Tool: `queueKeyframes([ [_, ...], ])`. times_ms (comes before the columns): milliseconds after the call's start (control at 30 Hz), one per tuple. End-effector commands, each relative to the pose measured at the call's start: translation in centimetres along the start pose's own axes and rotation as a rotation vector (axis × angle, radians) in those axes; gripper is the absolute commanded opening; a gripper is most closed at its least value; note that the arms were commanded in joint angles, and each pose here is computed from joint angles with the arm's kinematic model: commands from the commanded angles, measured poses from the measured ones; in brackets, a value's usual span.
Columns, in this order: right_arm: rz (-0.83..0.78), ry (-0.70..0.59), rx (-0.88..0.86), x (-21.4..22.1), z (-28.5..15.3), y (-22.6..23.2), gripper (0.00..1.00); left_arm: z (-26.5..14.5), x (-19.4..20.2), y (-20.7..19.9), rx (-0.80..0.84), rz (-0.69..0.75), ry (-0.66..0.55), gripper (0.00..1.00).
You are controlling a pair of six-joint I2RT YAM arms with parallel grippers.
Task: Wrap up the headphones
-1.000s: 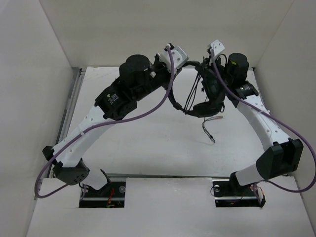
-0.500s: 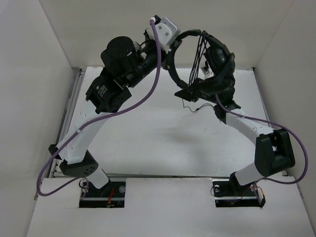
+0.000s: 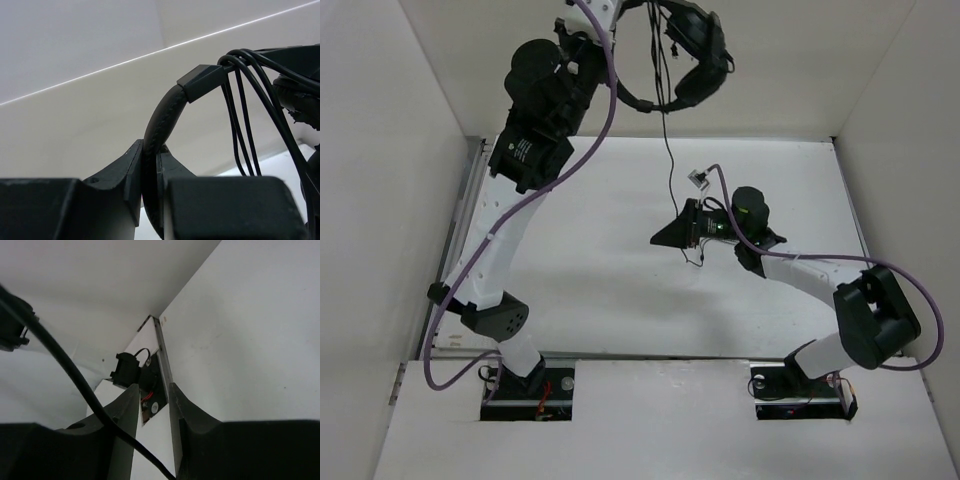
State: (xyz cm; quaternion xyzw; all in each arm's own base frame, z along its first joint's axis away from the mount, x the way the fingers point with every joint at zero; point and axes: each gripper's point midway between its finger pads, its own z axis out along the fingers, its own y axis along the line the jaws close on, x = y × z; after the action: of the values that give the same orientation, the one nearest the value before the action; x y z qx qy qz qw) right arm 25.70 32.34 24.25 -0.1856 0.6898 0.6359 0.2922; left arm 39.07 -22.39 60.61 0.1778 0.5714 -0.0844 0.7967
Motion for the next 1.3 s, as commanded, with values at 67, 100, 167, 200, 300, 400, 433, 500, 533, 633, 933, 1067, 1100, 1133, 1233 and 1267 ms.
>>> queueKeyframes([
  [67, -0.149, 0.039, -0.108, 0.6, -0.4, 3.6, 0.25, -0.1, -3.7, 7.4, -0.242, -0.033, -0.151, 0.00],
  [100, -0.161, 0.055, -0.118, 0.8, -0.4, 3.9, 0.19, 0.2, -3.1, 7.9, -0.259, -0.018, -0.144, 0.00],
  [167, -0.194, 0.084, -0.142, 1.2, -0.4, 4.7, 0.08, 0.7, -1.6, 9.3, -0.305, 0.017, -0.124, 0.00],
  [200, -0.209, 0.104, -0.149, 1.5, -0.3, 5.1, 0.03, 1.2, -0.7, 9.9, -0.329, 0.038, -0.115, 0.00],
  [300, -0.257, 0.160, -0.142, 2.4, 0.2, 5.7, 0.00, 2.2, 1.8, 11.2, -0.390, 0.081, -0.086, 0.00],
  [400, -0.343, 0.220, -0.082, 2.7, 0.8, 5.6, 0.00, 3.2, 4.2, 11.6, -0.427, 0.105, -0.043, 0.00],
  [433, -0.397, 0.239, -0.058, 2.6, 0.9, 5.6, 0.00, 3.5, 5.1, 11.5, -0.426, 0.117, -0.023, 0.00],
  [500, -0.543, 0.277, 0.014, 1.8, 1.0, 5.5, 0.00, 4.1, 7.3, 11.0, -0.421, 0.144, 0.024, 0.00],
  [533, -0.635, 0.284, 0.058, 0.8, 0.8, 5.6, 0.00, 4.2, 8.5, 10.8, -0.417, 0.162, 0.049, 0.00],
  [633, -0.890, 0.270, 0.205, -3.9, -0.4, 6.2, 0.00, 4.1, 12.3, 10.1, -0.401, 0.210, 0.124, 0.00],
  [933, -1.542, 0.187, 0.868, -19.4, -8.3, 5.3, 0.00, 0.2, 20.6, 3.4, -0.197, 0.259, 0.330, 0.00],
  [1067, -1.753, 0.193, 1.113, -23.1, -10.6, 4.4, 0.00, -2.0, 21.2, -1.5, -0.060, 0.246, 0.359, 0.00],
  [1100, -1.801, 0.194, 1.165, -23.9, -11.1, 4.2, 0.00, -2.5, 21.1, -2.5, -0.030, 0.241, 0.361, 0.00],
  [1133, -1.841, 0.200, 1.211, -24.4, -11.6, 3.9, 0.00, -3.0, 21.0, -3.5, -0.001, 0.236, 0.363, 0.00],
  [1233, -1.922, 0.185, 1.310, -25.7, -12.6, 3.5, 0.00, -4.2, 20.2, -6.1, 0.083, 0.232, 0.356, 0.00],
  [1267, -1.926, 0.175, 1.325, -26.0, -12.9, 3.5, 0.00, -4.5, 19.9, -6.7, 0.108, 0.232, 0.351, 0.00],
])
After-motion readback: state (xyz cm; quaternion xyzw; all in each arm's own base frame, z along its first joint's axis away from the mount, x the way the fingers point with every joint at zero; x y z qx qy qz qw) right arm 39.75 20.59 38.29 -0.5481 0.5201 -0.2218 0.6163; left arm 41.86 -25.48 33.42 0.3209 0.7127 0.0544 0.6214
